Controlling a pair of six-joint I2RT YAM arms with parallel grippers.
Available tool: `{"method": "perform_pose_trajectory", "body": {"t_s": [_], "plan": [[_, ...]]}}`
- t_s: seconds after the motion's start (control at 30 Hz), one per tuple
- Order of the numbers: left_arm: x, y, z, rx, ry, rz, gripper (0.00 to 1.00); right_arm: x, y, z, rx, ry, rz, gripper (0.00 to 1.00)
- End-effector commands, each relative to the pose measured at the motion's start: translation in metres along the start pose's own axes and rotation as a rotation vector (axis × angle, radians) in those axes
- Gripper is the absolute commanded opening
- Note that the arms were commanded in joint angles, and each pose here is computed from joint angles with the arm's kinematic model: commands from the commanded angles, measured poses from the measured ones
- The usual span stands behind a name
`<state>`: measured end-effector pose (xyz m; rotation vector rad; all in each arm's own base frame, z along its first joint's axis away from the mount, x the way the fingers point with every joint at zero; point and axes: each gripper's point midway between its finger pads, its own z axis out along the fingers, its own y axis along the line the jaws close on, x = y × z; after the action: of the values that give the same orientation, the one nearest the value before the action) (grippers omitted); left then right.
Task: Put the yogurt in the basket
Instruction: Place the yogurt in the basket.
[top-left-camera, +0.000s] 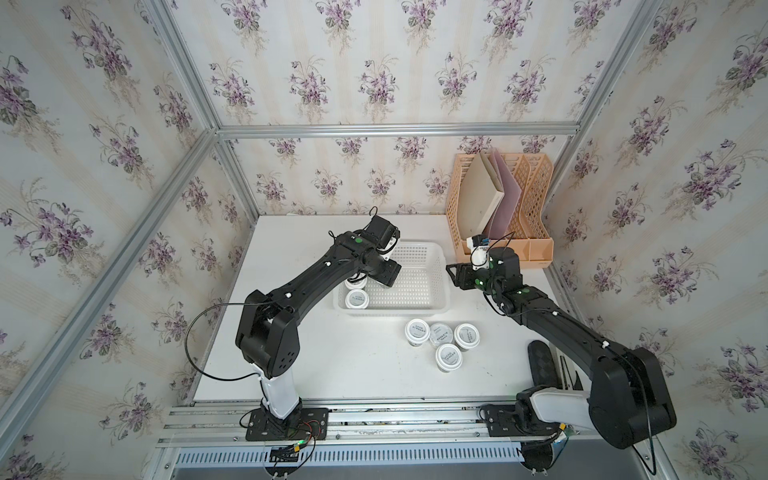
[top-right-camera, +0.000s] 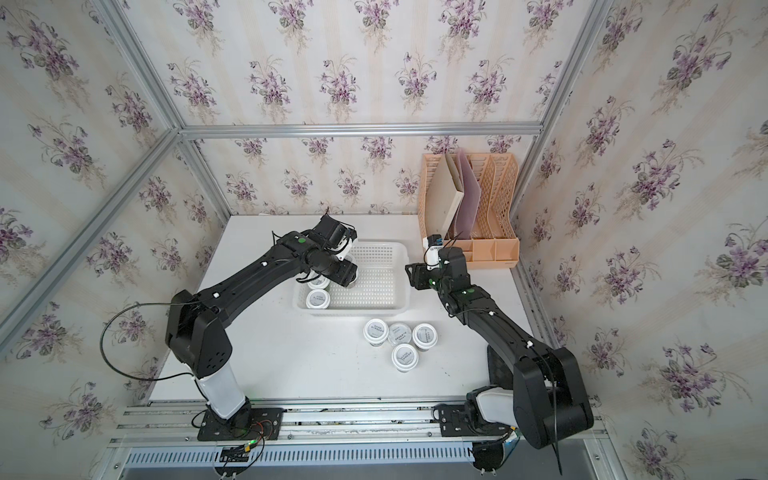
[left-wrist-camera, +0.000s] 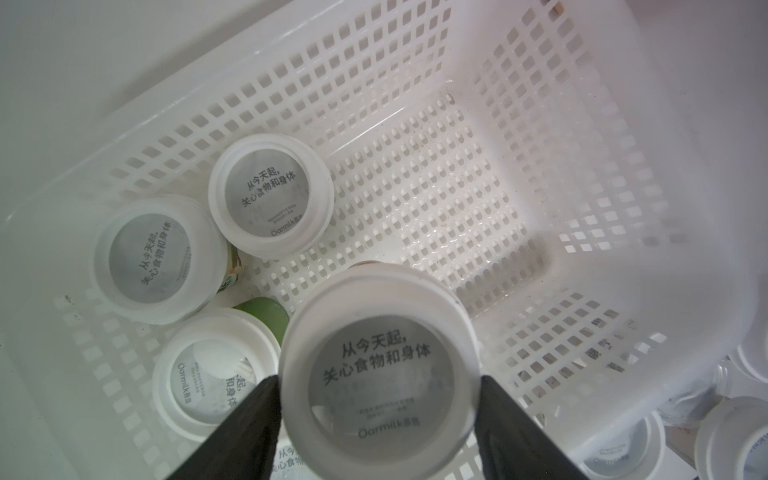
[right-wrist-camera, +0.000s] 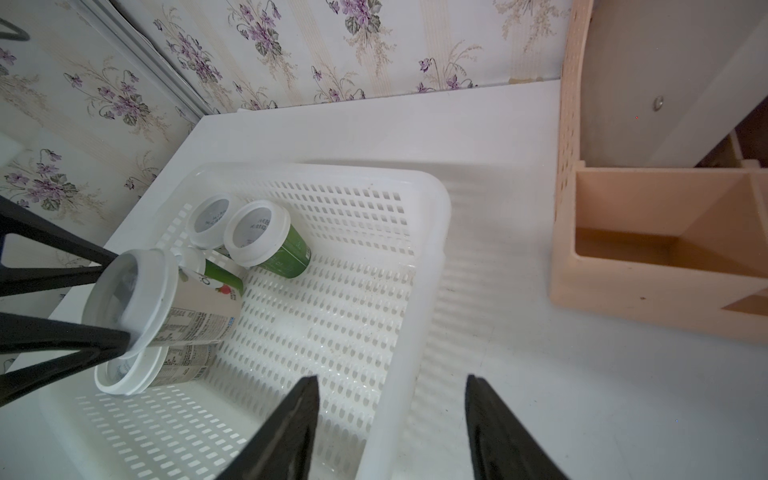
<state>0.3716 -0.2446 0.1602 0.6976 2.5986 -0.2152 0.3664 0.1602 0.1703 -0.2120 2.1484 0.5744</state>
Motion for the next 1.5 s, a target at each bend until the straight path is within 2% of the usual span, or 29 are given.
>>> {"method": "perform_pose_trajectory", "body": {"t_s": [0.0,0.33,0.8,1.1,1.47], "plan": [[-0.005,0.004,0.009,0.003,-0.018,-0.006,0.74,-0.006,0.003,0.001,-0.013,-0.018,-0.004,0.61],[0.007,0.017,0.044,-0.030,0.027,-0.043,0.74,-0.002,0.002,0.005,-0.019,-0.004,0.000,0.61],[0.015,0.032,0.070,-0.039,0.061,-0.080,0.75,-0.001,0.003,0.006,-0.024,-0.003,0.003,0.61],[0.015,0.034,0.074,-0.031,0.075,-0.084,0.74,0.000,0.002,0.007,-0.023,-0.001,0.003,0.61],[0.019,0.026,0.056,0.007,0.095,-0.108,0.74,0.000,0.003,0.007,-0.028,0.000,0.004,0.60]]}}
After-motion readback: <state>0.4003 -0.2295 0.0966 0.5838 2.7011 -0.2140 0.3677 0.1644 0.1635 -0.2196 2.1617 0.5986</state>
